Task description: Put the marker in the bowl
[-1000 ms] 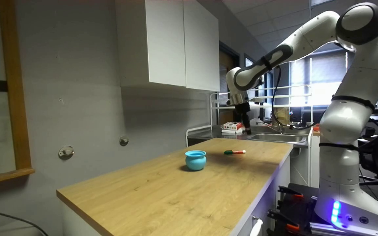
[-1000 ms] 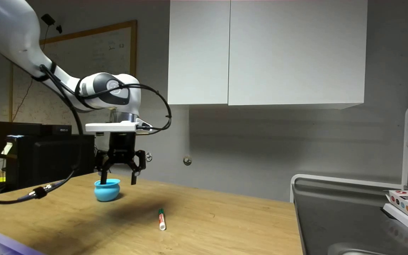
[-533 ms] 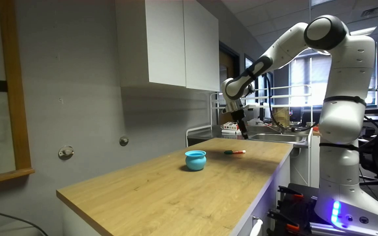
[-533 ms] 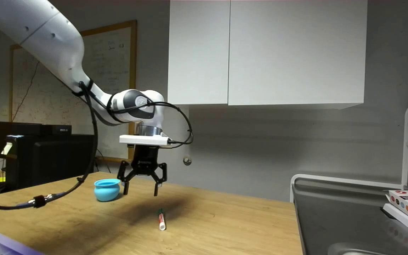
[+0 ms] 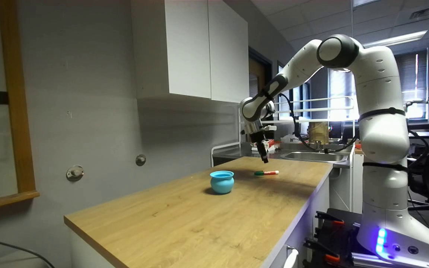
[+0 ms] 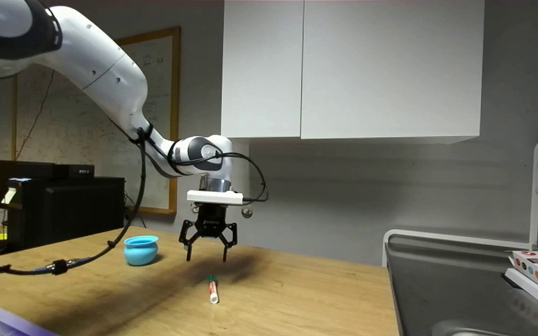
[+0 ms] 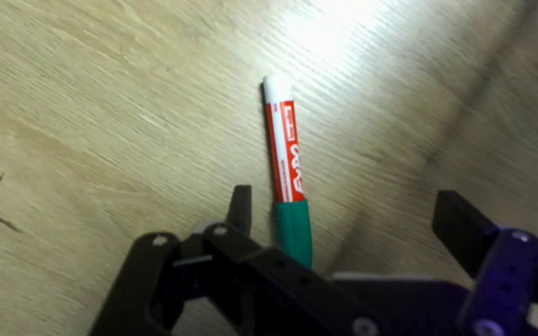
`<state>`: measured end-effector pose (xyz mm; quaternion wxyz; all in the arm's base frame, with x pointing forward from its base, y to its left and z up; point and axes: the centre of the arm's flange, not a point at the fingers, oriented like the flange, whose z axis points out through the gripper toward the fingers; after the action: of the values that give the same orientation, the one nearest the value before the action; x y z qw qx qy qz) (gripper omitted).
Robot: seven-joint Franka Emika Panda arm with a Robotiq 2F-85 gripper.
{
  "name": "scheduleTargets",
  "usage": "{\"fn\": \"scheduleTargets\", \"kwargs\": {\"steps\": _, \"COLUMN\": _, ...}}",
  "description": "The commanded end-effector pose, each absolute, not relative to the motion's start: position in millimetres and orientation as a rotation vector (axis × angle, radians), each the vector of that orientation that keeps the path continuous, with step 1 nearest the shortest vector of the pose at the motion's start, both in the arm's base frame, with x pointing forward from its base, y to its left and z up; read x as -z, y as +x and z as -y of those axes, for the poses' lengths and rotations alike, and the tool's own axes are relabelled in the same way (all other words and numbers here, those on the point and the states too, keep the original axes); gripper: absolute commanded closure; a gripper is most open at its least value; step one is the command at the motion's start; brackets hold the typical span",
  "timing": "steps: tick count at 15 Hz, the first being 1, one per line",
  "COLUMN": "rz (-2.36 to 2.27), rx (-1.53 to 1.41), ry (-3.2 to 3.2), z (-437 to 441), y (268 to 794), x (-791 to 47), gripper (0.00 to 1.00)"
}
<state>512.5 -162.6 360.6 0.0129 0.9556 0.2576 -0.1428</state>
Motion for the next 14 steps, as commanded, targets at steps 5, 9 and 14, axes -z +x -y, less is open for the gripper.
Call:
{"fn": "scheduleTargets", "kwargs": {"steps": 5, "rz": -0.828, "rx": 0.38, "ry": 3.048, "z": 183.6, "y": 521.2, "x": -329.7, "gripper": 0.0}}
{"fn": "scheduleTargets", "kwargs": {"steps": 9, "rz": -0.82, "rx": 0.352, "ry": 3.074, "z": 190.2, "y": 514.9, "x": -323.6, "gripper": 0.0}}
{"fn": "scheduleTargets", "kwargs": {"steps": 14, "rz": -0.83, "rx": 0.362, "ry": 3.062, "z": 187.9, "y": 522.0, "x": -313.6, "gripper": 0.0}}
